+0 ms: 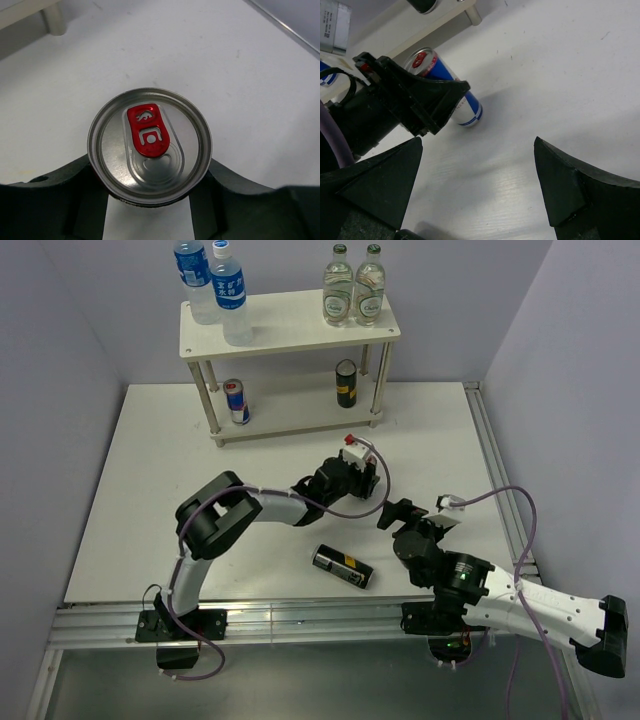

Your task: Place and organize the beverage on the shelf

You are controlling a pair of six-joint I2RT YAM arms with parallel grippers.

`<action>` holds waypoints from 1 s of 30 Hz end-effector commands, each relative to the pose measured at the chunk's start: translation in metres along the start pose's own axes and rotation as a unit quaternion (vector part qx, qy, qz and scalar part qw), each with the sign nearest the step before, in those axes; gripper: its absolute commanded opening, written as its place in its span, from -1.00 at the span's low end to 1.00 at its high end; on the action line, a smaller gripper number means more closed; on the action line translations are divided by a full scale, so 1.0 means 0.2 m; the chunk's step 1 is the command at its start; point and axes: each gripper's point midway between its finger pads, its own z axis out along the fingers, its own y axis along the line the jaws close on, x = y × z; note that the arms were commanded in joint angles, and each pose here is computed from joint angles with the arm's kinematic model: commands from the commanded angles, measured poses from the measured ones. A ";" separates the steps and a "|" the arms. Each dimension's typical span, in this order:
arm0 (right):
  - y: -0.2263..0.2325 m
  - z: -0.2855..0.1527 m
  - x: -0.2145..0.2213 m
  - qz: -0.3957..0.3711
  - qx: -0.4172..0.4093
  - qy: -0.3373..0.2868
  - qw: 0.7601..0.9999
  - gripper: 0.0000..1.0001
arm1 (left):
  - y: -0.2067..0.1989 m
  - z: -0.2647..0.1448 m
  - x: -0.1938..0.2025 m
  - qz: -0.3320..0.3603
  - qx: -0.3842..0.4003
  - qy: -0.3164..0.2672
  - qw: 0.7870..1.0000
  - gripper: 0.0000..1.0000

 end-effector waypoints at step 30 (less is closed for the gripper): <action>0.07 0.01 -0.02 -0.010 -0.004 -0.006 1.000 0.99 | 1.57 -0.51 -0.83 -0.041 -0.406 -0.120 0.905 -0.99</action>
